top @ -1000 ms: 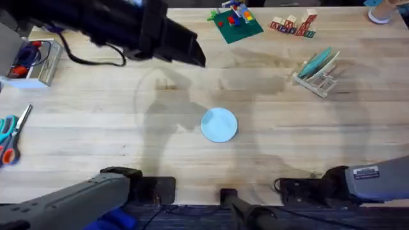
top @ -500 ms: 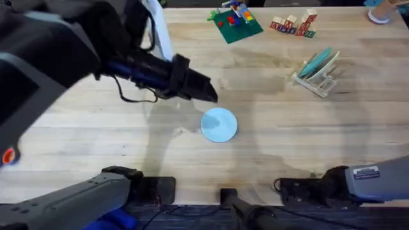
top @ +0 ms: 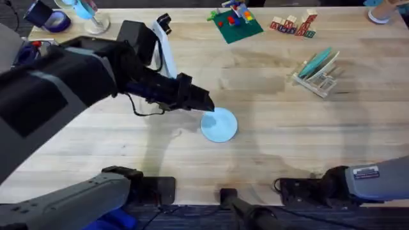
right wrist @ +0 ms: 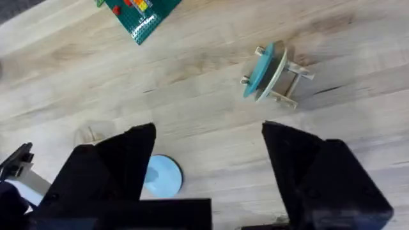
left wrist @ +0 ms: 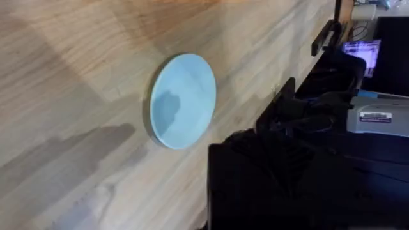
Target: Pick up the plates from the table one by one and place each into a slot on the dish rack.
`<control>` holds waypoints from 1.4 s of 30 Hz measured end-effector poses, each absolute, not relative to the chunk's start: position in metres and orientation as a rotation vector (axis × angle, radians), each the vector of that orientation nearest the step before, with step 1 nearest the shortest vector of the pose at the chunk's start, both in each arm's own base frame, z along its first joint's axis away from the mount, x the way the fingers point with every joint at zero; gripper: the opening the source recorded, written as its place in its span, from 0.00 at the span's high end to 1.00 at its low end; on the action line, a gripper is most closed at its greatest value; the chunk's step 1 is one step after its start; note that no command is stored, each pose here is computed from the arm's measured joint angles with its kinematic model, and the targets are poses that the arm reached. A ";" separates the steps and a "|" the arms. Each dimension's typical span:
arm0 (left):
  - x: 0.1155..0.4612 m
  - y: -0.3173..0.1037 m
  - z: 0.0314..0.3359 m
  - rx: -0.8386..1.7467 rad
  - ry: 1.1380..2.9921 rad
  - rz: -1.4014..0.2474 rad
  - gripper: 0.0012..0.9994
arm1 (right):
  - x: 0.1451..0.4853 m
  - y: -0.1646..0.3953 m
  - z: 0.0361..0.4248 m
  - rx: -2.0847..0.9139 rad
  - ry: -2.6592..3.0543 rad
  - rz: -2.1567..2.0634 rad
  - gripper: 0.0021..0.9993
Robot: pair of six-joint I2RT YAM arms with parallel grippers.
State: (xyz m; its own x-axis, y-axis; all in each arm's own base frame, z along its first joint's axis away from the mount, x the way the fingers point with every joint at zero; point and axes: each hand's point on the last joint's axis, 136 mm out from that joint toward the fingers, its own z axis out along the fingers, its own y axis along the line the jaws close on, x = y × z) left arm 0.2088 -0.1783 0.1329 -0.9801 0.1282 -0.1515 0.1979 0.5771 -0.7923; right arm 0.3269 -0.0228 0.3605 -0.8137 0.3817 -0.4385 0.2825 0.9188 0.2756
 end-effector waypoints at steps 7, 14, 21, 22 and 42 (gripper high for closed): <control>0.208 -0.179 0.118 0.293 2.694 -1.393 0.96 | 0.327 -0.023 0.361 0.477 2.579 0.270 0.00; 0.208 -0.181 0.104 0.284 2.726 -1.458 0.96 | 0.327 -0.023 0.361 0.477 2.579 0.270 0.00; 0.207 -0.179 0.084 0.238 2.777 -1.542 0.96 | 0.327 -0.023 0.361 0.477 2.579 0.270 0.00; 0.207 -0.179 0.083 0.237 2.776 -1.551 0.96 | 0.327 -0.023 0.361 0.477 2.579 0.270 0.00; 0.207 -0.171 0.064 0.209 2.826 -1.548 0.96 | 0.327 -0.023 0.361 0.477 2.579 0.270 0.00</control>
